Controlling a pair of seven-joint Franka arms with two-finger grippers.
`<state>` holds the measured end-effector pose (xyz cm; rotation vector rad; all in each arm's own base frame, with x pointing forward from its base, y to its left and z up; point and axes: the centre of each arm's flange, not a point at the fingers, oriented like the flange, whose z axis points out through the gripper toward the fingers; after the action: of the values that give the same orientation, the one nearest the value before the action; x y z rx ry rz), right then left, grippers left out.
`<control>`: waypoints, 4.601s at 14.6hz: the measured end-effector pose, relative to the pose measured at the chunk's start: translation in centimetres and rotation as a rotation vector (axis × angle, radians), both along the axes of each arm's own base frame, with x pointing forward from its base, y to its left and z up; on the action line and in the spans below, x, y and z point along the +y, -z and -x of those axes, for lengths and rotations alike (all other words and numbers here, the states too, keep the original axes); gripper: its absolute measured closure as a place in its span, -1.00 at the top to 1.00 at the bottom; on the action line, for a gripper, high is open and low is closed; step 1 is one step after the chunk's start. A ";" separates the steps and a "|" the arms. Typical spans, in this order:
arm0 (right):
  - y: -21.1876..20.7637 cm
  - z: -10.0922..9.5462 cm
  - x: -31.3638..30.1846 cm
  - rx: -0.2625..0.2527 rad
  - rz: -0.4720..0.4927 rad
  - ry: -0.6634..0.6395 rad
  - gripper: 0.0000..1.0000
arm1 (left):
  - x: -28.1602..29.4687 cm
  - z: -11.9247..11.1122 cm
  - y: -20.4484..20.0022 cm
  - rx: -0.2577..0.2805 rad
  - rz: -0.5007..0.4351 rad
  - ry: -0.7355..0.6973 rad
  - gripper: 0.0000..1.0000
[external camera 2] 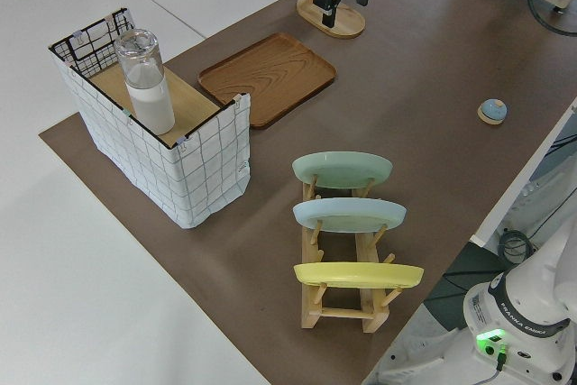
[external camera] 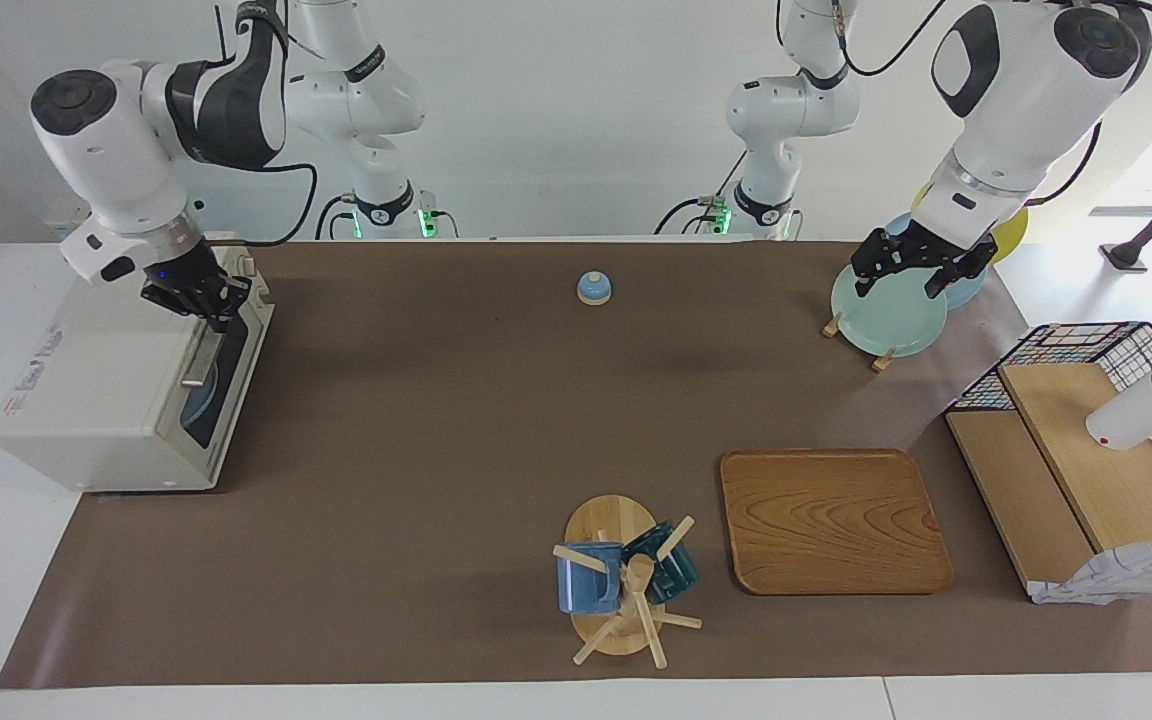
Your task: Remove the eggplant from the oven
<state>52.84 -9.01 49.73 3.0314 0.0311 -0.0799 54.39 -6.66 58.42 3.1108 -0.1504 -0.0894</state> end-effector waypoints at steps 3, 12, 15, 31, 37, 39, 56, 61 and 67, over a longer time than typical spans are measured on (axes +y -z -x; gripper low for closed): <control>1.0 -0.5 -0.5 0.000 0.049 -0.019 -0.98 | 0.0 0.0 0.0 0.000 0.000 0.000 1.00; 2.8 -0.2 -0.7 -0.013 0.053 -0.024 -0.98 | 0.0 0.0 0.0 0.000 0.000 0.000 1.00; 3.2 -0.2 0.4 -0.017 0.052 -0.046 -0.98 | 0.0 0.0 0.0 0.000 0.000 0.000 1.00; 16.1 -0.8 10.7 -0.075 -0.042 -0.067 -0.98 | 0.0 0.0 0.0 0.000 0.000 0.000 1.00; 19.2 -1.2 11.1 -0.061 -0.040 -0.030 -0.98 | 0.0 0.0 0.0 0.000 0.000 0.000 1.00; 19.8 -1.4 11.1 -0.063 -0.041 -0.008 -0.98 | 0.0 0.0 0.0 0.000 0.000 0.000 1.00; 11.0 -3.1 6.5 0.041 0.063 0.029 -0.13 | 0.0 0.0 0.0 0.000 0.000 0.000 1.00; 13.1 -2.1 4.3 0.042 0.051 -0.002 -0.20 | 0.0 0.0 0.0 0.000 0.000 0.000 1.00; 12.4 -1.6 6.1 0.033 0.075 -0.097 -0.92 | 0.0 0.0 0.0 0.000 0.000 0.000 1.00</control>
<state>54.40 -2.88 37.37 2.9481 0.1740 -0.1197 54.39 -6.66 58.42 3.1109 -0.1501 -0.0894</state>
